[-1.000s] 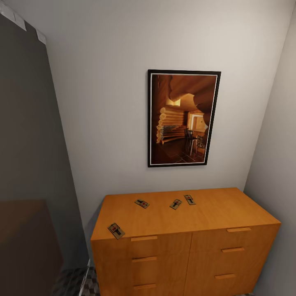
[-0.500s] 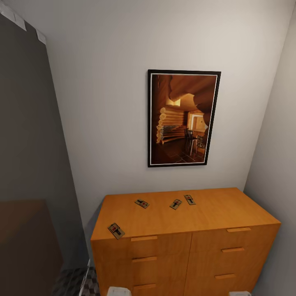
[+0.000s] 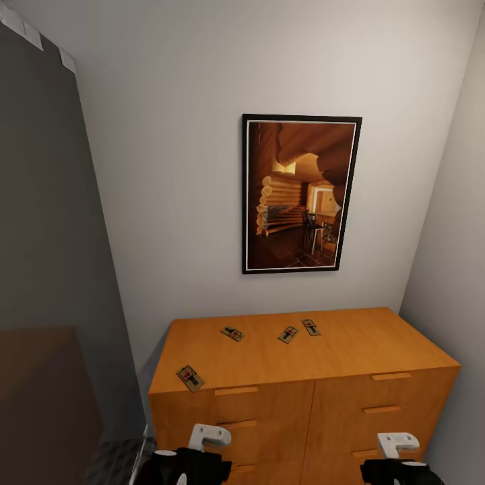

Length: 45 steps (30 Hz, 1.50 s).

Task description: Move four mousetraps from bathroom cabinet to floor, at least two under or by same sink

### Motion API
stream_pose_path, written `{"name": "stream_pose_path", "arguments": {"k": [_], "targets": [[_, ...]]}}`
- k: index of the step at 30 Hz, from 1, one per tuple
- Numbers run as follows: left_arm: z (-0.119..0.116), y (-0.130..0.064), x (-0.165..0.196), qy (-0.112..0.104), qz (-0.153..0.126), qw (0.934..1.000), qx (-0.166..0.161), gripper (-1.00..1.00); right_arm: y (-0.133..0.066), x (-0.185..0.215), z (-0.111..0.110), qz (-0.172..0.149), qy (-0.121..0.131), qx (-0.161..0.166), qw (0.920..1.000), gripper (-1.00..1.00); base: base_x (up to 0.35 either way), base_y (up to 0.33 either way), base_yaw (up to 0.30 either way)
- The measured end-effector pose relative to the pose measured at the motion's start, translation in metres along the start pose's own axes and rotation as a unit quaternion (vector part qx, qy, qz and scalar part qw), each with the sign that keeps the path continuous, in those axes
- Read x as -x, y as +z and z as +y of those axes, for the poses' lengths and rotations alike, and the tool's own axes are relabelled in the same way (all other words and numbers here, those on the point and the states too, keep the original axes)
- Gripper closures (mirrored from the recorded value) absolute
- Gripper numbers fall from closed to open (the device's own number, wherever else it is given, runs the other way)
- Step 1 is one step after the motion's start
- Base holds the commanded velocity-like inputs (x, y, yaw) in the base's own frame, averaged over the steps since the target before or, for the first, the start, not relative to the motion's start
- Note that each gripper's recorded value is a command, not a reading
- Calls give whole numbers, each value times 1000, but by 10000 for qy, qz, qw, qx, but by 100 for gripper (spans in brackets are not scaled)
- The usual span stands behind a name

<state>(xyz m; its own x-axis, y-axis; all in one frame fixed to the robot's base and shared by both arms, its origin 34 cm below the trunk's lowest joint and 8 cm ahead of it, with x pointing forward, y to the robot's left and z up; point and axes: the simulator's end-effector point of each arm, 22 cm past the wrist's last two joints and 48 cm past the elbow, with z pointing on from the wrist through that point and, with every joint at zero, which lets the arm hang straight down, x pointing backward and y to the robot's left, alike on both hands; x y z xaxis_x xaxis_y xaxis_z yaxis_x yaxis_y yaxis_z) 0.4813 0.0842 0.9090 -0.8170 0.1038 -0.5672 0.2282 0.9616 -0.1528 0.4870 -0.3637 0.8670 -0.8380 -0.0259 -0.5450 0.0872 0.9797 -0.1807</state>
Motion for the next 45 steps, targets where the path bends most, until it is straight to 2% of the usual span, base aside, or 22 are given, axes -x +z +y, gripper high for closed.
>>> {"name": "stream_pose_path", "arguments": {"k": [4, 11, 12, 22, 27, 31, 35, 38, 41, 45], "targets": [[-3, -9, 40, 82, -127, 9999, -24, -100, -11, 37, -5, -175, 47, -51, 9998, -100, 0, 0, 0], [-5, -27, 111, 205, -574, 9981, -65, -100, -29, 102, -12, -348, 159, -110, 9992, -100, 0, 0, 0], [-5, -27, 112, 205, -577, 9981, -65, -100, -29, 103, -12, -349, 160, -110, 9992, -100, 0, 0, 0], [-18, -59, 210, 288, -1271, 9909, -339, -100, -60, 202, -15, -899, 328, -88, 9954, -100, 0, 0, 0], [-19, -65, 245, 356, -1389, 9891, -347, -100, -72, 243, -18, -1088, 412, -120, 9931, -100, 0, 0, 0], [-14, -61, 275, 429, -1322, 9900, -262, -100, -78, 280, -21, -1165, 512, -225, 9916, -100, 0, 0, 0], [-3, -51, 299, 477, -1073, 9930, -100, -100, -78, 311, -18, -1079, 592, -334, 9918, -100, 0, 0, 0], [8, -41, 310, 485, -795, 9956, 51, -100, -77, 332, -9, -1022, 615, -357, 9922, -100, 0, 0, 0], [16, -37, 317, 479, -631, 9967, 147, -100, -77, 347, -1, -1032, 619, -338, 9921, -100, 0, 0, 0], [33, -39, 338, 458, -544, 9969, 335, -100, -80, 375, 14, -1120, 620, -268, 9914, -100, 0, 0, 0]]}}
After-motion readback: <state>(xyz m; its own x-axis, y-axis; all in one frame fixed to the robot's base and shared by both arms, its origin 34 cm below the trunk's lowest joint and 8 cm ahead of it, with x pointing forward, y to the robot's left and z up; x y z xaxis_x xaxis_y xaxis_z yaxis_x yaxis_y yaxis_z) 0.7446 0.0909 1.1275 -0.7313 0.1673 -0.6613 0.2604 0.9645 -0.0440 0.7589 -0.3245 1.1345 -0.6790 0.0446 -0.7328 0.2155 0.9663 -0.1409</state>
